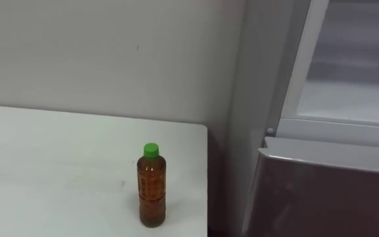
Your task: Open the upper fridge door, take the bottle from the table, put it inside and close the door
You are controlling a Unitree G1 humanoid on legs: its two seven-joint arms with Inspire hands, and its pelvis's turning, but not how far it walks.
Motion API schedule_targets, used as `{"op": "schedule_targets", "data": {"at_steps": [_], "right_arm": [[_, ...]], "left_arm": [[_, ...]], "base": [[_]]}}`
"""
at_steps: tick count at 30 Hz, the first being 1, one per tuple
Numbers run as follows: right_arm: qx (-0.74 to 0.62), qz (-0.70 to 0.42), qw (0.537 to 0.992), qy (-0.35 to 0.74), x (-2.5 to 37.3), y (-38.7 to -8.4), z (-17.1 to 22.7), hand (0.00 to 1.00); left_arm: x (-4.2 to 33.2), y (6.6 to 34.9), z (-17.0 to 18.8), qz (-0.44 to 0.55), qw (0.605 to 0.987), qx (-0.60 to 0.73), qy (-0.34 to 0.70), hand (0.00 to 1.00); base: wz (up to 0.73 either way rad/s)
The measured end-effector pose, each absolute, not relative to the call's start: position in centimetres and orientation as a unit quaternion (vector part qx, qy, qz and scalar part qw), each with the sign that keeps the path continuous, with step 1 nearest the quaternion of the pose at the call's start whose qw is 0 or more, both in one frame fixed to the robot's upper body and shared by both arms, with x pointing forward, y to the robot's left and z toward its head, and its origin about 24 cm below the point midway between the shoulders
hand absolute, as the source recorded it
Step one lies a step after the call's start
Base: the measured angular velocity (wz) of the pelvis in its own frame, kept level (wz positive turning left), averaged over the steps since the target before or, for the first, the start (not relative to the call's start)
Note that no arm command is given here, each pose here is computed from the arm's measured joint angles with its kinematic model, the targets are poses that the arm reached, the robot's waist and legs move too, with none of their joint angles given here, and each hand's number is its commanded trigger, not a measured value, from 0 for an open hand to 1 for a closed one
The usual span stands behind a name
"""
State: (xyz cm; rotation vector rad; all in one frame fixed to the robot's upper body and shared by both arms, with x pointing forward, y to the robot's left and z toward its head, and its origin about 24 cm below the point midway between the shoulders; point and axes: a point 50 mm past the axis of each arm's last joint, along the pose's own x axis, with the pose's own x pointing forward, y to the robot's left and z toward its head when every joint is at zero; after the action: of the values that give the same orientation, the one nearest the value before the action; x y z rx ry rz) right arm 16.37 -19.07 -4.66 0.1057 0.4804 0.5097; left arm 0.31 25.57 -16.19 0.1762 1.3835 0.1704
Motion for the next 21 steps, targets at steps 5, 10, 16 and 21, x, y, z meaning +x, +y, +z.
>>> {"op": "schedule_targets", "data": {"at_steps": [5,10,16,21], "right_arm": [[0.053,0.294,0.935,0.193,17.3,-18.3,-2.8,0.0],[0.034,0.332,0.933,0.134,19.2,-17.6,0.3,0.0],[0.048,0.374,0.925,0.047,20.8,-16.5,4.2,0.0],[0.077,0.404,0.911,-0.007,21.3,-15.6,6.7,0.0]], "left_arm": [[0.3,25.6,-16.2,0.077,0.761,0.083,0.638,0.0],[0.3,25.6,-16.2,0.064,0.758,0.093,0.642,0.0],[-0.4,25.9,-16.1,0.067,0.747,0.099,0.654,0.0],[-0.7,25.9,-16.2,0.071,0.74,0.1,0.661,0.0]], "base": [[0.0],[0.0],[0.0],[0.01]]}}
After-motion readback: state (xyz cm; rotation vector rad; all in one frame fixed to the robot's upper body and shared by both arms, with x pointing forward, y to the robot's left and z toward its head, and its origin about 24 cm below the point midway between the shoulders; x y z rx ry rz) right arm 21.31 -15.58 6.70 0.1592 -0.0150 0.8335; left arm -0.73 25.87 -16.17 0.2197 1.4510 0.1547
